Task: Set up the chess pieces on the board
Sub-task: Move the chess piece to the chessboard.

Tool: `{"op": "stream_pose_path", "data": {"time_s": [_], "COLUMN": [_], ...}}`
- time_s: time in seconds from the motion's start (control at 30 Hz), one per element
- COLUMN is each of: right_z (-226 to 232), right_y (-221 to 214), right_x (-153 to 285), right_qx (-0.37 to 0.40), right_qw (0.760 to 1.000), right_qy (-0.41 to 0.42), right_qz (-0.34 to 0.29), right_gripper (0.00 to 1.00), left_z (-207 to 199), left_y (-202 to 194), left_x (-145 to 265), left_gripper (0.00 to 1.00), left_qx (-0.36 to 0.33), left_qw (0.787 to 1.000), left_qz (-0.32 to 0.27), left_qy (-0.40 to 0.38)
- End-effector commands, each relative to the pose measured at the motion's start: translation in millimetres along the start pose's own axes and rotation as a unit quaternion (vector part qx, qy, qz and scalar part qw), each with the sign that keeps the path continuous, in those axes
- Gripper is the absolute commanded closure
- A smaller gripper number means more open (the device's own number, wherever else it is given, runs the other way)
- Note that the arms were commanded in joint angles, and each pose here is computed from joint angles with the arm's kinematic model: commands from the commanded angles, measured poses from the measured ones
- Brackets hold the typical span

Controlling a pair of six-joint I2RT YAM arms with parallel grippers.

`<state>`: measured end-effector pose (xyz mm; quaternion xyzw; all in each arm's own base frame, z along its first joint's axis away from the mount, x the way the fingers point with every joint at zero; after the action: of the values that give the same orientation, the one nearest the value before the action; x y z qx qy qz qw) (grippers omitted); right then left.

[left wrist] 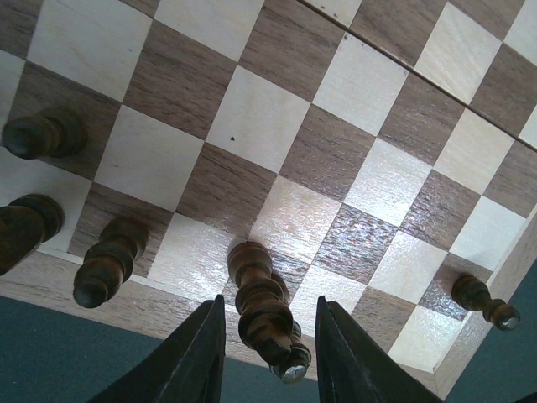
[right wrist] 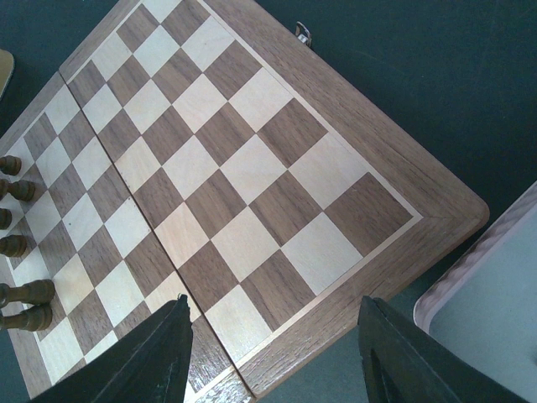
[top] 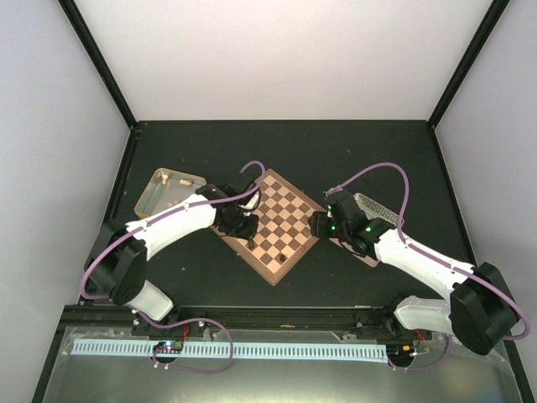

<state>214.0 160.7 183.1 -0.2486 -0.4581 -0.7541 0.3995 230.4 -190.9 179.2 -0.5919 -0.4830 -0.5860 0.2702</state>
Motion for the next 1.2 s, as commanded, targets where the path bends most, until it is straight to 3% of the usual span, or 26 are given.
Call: {"op": "stream_pose_path", "data": {"time_s": [0.0,0.4,0.9,1.17], "right_z": [0,1,3,4], "right_y": [2,3,3,4], "right_x": [-1,0,-1,2], "right_qx": [-0.006,-0.005,-0.007,-0.008], "right_qw": [1.000,1.000,1.000,1.000], "right_qy": [0.006,0.008,0.014,0.016], "right_qz": [-0.007,-0.009,-0.006,-0.007], "right_gripper": [0.44,0.45,0.45,0.45], "left_z": [2,10,12,9], "left_y": [0,1,-8,-7], "left_x": [-8,1,-2,-2], "left_gripper": [0.68,0.83,0.83,0.74], "left_qx": [0.004,0.018,0.025,0.023], "left_qw": [1.000,0.998,0.998,0.999], "left_qz": [0.012,-0.011,0.001,0.003], "left_qy": [-0.007,0.054,0.054,0.033]}}
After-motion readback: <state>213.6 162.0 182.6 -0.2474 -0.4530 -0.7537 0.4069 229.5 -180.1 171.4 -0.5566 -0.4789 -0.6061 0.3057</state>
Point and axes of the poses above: each gripper's point midway between its finger pads, its own x axis back along the fingers, its own z axis along the line the jaws close on, y = z × x, the point moved 10 cm from there along x, back along the fingers, and after that the axes turned 11 degrees about -x, right-handed, at the moved point
